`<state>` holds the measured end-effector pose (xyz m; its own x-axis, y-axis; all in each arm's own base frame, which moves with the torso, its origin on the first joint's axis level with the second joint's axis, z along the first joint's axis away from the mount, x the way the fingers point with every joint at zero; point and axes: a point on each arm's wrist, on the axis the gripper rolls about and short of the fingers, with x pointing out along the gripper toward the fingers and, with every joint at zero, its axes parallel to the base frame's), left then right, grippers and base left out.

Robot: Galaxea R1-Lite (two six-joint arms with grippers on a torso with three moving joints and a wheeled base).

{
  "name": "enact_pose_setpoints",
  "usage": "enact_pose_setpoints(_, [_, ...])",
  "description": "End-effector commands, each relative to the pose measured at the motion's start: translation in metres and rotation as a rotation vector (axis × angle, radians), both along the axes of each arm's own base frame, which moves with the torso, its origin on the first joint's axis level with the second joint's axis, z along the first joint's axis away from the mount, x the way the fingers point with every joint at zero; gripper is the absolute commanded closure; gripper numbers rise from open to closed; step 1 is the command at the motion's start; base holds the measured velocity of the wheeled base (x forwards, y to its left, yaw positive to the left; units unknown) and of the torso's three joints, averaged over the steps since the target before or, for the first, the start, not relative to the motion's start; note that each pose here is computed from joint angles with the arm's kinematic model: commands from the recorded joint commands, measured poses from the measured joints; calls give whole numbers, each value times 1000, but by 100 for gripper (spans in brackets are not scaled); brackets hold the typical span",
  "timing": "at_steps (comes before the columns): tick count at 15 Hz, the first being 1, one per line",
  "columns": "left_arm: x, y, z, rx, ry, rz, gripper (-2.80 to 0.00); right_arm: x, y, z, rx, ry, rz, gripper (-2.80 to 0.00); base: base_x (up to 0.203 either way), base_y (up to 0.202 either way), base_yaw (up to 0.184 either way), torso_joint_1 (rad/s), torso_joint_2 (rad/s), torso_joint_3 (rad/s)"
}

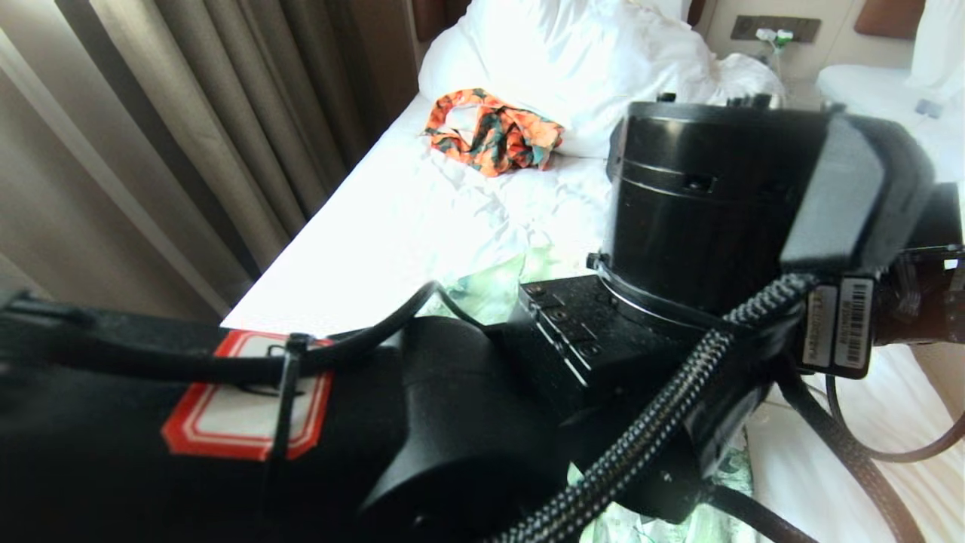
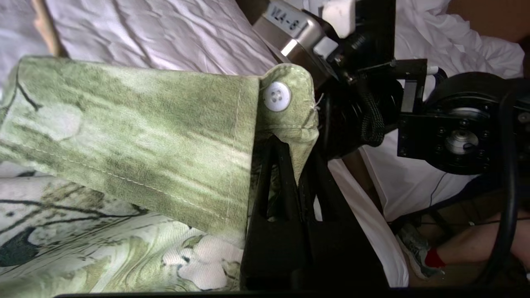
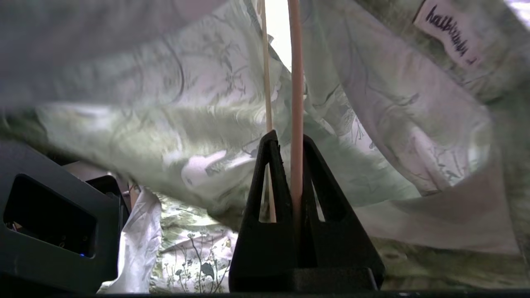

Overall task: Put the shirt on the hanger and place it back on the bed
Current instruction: Hook one side of the shirt onto the hanger

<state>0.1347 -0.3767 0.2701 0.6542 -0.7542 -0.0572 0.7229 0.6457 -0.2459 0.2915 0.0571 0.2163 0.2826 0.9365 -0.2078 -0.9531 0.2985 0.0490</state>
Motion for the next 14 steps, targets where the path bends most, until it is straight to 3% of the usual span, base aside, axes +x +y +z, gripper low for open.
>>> enact_pose_setpoints(1, [-1,-10,-20,46,18,-7,0,2,5,-4,1,9,22,0,0,0,0,0,0,0])
enact_pose_setpoints(5, [-1,-17,-38,93,32,-8,0,7,7,-10,1,11,25,0,0,0,0,0,0,0])
enact_pose_setpoints(6, [-1,-17,-39,96,34,-8,-280,9,7,-11,2,2,25,0,0,0,0,0,0,0])
enact_pose_setpoints(11, [-19,0,-35,127,35,-37,-280,9,9,-14,2,4,32,0,0,0,0,0,0,0])
enact_pose_setpoints(14, [-39,19,-37,191,50,-61,-280,9,8,-9,7,-27,27,0,0,0,0,0,0,0])
